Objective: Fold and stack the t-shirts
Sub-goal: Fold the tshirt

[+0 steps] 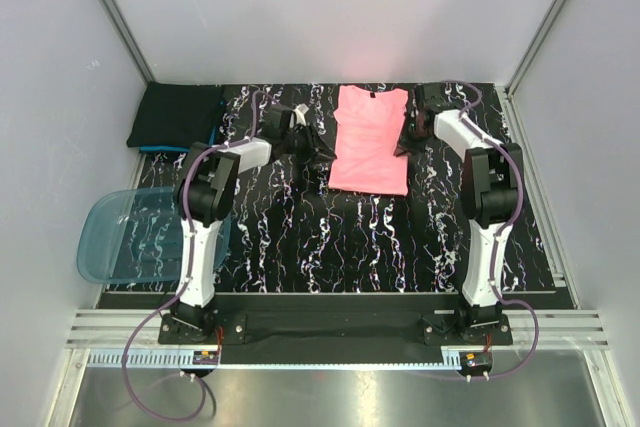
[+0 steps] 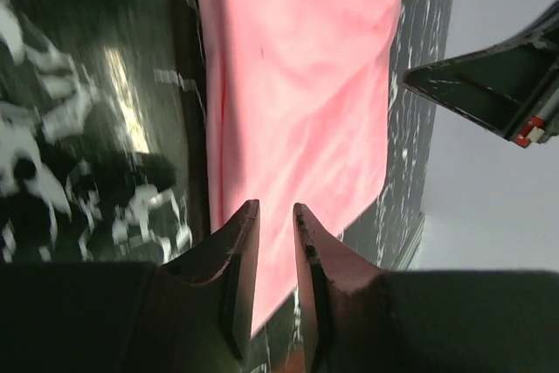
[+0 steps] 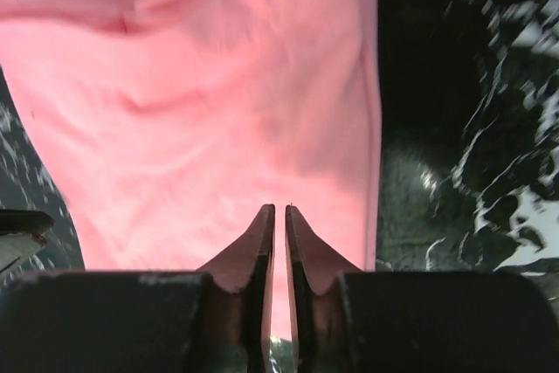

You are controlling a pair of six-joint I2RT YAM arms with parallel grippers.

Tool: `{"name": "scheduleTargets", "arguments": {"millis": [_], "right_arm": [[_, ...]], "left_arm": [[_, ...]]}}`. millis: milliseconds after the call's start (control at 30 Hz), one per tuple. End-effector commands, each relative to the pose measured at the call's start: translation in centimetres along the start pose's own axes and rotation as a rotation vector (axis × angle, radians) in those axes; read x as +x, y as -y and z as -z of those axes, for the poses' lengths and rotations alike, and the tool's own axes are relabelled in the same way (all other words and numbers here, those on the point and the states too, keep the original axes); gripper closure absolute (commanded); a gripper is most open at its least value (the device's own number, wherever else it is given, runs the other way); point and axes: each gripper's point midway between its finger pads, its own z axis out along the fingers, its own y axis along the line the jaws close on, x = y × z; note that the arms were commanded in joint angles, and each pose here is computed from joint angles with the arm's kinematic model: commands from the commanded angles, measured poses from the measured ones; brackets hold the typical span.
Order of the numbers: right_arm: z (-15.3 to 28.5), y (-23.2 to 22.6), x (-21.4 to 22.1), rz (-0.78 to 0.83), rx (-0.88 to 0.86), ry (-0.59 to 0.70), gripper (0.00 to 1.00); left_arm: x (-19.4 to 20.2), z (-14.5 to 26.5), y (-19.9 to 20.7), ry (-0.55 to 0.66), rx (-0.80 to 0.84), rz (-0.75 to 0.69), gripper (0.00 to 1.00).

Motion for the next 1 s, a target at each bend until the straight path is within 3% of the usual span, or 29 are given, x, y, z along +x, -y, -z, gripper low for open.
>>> {"name": "scheduleTargets", "arguments": {"millis": [0,167,467,733,833,967], "right_arm": [[3.8,-2.0,2.2,0.025,-0.139,-0.048,0.84],[3.4,0.1,7.1,-0.014,-0.128,-0.12,0.82],[2.2,3.4,9.8,0.012,-0.013,-0.146,0.83],[2.7,4.9,11.2,0.017,0.023,-0.143,0.82],[4.3,3.0,11.0,0.024,-0.074,-0.121,0.73],[6.6,0.4,9.3,0.03,-0.171,-0.093,0.72]], "left_arm": [[1.8,1.6,5.2,-0.01,0.086,-0.164,0.73],[5.7,1.5,2.0,-0.044,0.016,-0.101,0.75],[7.4,2.7,-3.4,0.012,-0.205,-0.087,0.76],[8.6,4.1,-3.0,0.01,-0.224,-0.087,0.75],[9.0,4.7,-1.6,0.006,-0.185,-0.078,0.74],[7.9,5.3,0.7,0.02,-0.15,-0.105,0.69]]}}
